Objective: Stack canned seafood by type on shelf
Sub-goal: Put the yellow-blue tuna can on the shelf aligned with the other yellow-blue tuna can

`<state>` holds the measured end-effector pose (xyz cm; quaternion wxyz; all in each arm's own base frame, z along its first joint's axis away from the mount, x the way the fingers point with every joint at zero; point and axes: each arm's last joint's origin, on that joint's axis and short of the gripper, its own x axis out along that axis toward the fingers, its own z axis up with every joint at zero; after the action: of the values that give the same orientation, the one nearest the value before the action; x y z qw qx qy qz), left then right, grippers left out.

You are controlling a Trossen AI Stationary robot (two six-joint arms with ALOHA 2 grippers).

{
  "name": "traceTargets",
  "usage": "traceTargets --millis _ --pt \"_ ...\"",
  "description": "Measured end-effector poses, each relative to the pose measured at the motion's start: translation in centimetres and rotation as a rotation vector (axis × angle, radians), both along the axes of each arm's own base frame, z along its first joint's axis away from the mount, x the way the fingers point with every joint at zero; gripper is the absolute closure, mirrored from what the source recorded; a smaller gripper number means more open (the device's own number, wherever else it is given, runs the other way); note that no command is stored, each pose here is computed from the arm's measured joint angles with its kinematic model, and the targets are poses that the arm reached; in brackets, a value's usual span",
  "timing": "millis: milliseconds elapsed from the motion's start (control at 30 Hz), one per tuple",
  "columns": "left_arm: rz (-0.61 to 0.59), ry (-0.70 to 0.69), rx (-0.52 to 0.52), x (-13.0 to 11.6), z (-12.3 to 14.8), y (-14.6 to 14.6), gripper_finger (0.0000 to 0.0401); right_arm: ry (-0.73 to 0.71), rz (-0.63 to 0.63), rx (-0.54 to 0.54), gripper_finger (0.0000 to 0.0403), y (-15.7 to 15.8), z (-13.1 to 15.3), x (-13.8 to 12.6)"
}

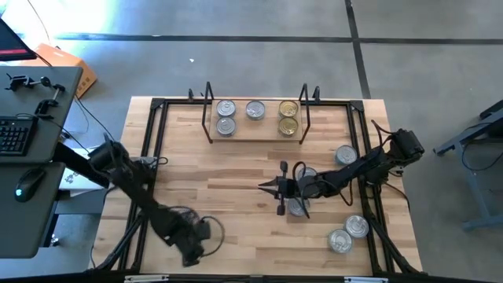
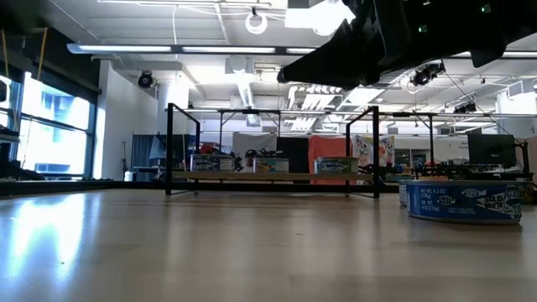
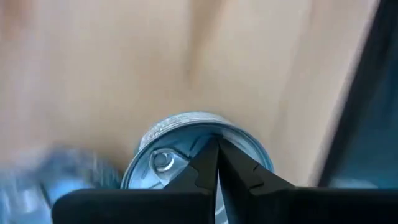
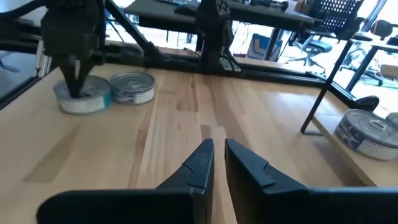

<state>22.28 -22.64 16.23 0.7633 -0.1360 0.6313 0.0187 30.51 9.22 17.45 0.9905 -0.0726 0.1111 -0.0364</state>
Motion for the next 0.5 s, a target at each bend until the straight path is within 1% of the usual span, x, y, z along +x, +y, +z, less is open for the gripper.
traceTargets --millis 200,300,333,400,500 --pt "-0.217 -0.27 0.161 4.8 0.1 3.3 0.04 0.0 -0.007 0.036 0.0373 0.0 0.0 0.0" --pt "-0.378 -0.393 0.285 7.1 0.6 5.2 0.04 -0.011 0.004 0.072 0.0373 0.6 0.1 -0.2" --pt "-0.429 -0.425 0.328 7.8 0.8 5.9 0.04 -0.023 0.011 0.086 0.0373 1.0 0.2 -0.3" --pt "-0.493 -0.475 0.4 8.9 1.2 7.2 0.04 -0.056 0.012 0.095 0.0373 2.0 0.5 -0.6" --pt "-0.529 -0.49 0.454 9.3 2.3 8.8 0.0401 -0.099 -0.022 0.094 0.0373 3.6 0.8 -1.3"
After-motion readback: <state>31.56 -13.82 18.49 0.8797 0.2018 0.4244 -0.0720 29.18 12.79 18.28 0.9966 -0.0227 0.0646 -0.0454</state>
